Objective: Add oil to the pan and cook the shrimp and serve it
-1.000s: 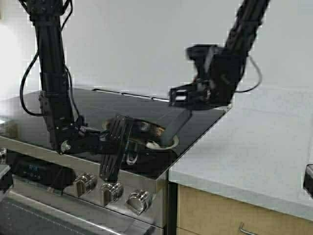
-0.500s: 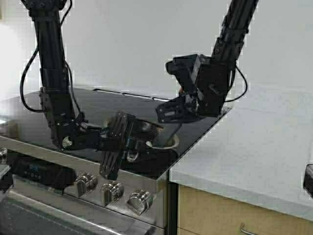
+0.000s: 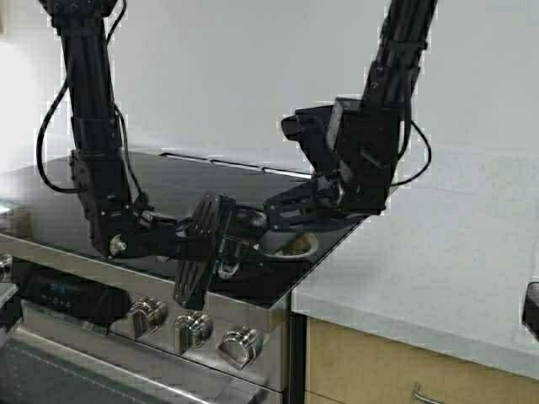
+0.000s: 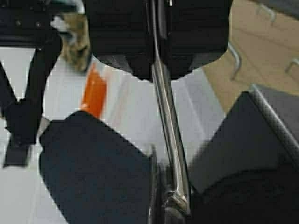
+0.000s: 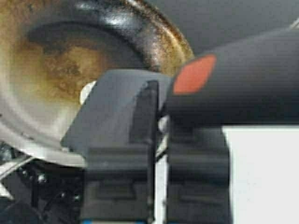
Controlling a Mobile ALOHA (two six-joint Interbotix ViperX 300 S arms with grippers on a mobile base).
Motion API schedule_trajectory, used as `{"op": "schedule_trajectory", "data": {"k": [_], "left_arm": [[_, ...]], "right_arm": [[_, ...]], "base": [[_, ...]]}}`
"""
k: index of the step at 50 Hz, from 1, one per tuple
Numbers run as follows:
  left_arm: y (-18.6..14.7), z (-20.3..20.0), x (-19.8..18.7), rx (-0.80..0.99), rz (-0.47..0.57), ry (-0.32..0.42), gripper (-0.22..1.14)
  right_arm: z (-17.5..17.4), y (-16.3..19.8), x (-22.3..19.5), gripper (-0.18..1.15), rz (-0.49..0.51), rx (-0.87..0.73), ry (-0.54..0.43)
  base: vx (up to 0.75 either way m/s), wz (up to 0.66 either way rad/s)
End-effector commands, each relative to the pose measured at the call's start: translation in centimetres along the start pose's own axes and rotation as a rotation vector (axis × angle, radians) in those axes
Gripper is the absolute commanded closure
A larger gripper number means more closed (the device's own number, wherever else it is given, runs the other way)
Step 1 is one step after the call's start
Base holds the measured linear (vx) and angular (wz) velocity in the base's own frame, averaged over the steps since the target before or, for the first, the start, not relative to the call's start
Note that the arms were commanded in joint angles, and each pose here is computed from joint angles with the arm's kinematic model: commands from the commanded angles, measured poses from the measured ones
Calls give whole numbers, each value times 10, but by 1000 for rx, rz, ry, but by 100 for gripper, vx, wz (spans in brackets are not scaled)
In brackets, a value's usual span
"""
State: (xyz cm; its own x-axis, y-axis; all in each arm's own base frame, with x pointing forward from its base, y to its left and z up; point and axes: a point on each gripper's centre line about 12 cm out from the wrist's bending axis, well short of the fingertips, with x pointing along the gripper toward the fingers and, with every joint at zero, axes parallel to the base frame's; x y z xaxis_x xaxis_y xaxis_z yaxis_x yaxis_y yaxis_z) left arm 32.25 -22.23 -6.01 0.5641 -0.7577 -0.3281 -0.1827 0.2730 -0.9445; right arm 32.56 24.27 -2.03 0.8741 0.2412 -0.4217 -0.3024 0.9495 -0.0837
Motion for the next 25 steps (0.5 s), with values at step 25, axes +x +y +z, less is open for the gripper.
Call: {"op": "schedule_trajectory", "data": {"k": [25], "left_arm": [[-30, 9, -6, 62, -62, -32, 89]], "right_arm": [[73, -62, 31, 90, -206, 208, -128]], "base": [[0, 0]]}}
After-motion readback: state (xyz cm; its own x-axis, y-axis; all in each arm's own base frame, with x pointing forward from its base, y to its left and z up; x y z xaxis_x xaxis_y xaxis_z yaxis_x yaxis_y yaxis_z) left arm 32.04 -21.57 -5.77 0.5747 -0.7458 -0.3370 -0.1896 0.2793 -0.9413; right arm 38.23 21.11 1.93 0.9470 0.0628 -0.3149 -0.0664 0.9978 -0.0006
